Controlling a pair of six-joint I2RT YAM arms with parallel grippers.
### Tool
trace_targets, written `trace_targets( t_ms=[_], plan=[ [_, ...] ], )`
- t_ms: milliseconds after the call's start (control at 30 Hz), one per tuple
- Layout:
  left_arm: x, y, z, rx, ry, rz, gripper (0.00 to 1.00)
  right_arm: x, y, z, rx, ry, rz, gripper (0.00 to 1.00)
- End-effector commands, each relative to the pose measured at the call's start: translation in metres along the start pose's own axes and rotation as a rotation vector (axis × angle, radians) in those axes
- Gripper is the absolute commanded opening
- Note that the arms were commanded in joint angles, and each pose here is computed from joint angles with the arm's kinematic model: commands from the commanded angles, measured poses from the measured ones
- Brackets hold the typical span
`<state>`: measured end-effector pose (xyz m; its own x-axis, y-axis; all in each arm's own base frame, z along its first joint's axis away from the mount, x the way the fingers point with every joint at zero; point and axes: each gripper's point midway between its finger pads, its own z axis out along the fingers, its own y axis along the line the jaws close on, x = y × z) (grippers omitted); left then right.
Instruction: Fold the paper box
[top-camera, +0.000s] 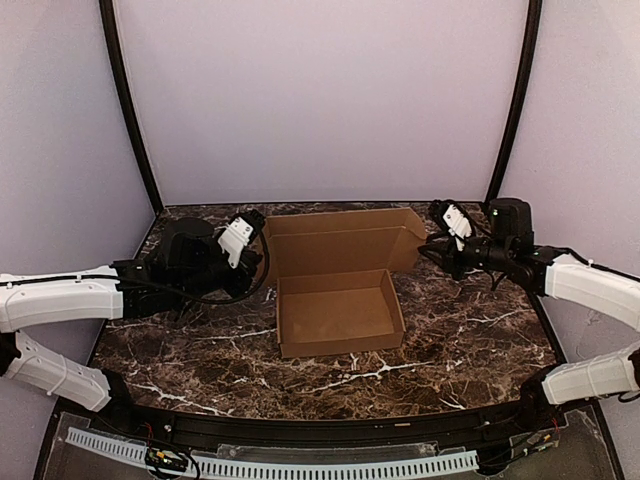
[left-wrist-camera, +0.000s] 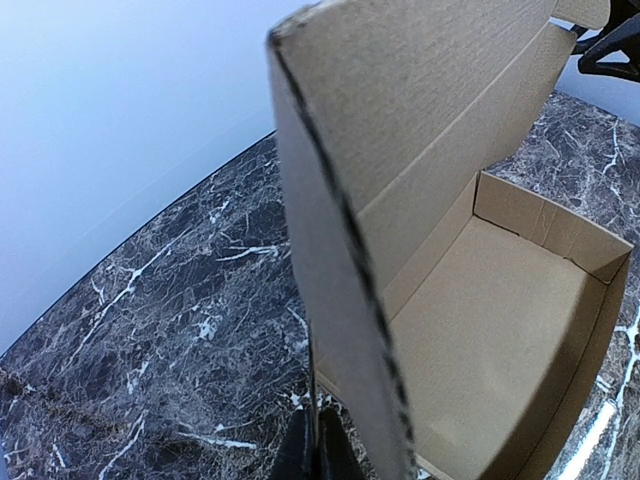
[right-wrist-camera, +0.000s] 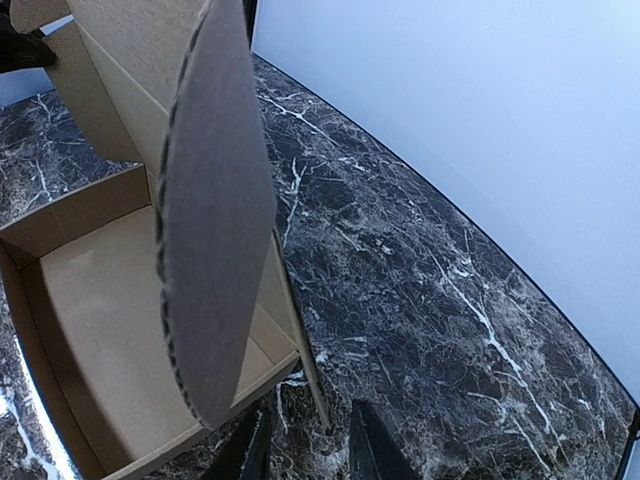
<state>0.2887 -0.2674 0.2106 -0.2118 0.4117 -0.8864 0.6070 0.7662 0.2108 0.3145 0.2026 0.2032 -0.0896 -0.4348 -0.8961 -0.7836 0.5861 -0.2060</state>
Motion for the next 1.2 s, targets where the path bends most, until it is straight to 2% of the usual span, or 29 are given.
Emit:
trace_targets(
  t_ms=[0, 167, 467, 833, 1167],
  plan=[
    [0.000, -0.002, -0.002, 0.011, 0.000, 0.004, 0.01, -0.026, -0.008, -0.002, 0.010, -0.080, -0.028, 0.25],
    [-0.001, -0.002, -0.003, 0.010, -0.002, 0.005, 0.01, -0.031, -0.009, -0.001, 0.012, -0.099, -0.040, 0.20],
    [-0.003, 0.000, -0.005, 0.005, -0.006, 0.005, 0.01, -0.028, -0.007, 0.000, 0.000, -0.092, -0.021, 0.00],
    [-0.021, -0.003, -0.006, 0.032, -0.027, -0.030, 0.01, -0.050, 0.001, -0.009, -0.043, -0.136, 0.016, 0.00],
    [-0.043, -0.007, -0.010, 0.081, 0.005, -0.099, 0.01, -0.076, 0.016, -0.017, -0.041, -0.109, 0.086, 0.00]
  ],
)
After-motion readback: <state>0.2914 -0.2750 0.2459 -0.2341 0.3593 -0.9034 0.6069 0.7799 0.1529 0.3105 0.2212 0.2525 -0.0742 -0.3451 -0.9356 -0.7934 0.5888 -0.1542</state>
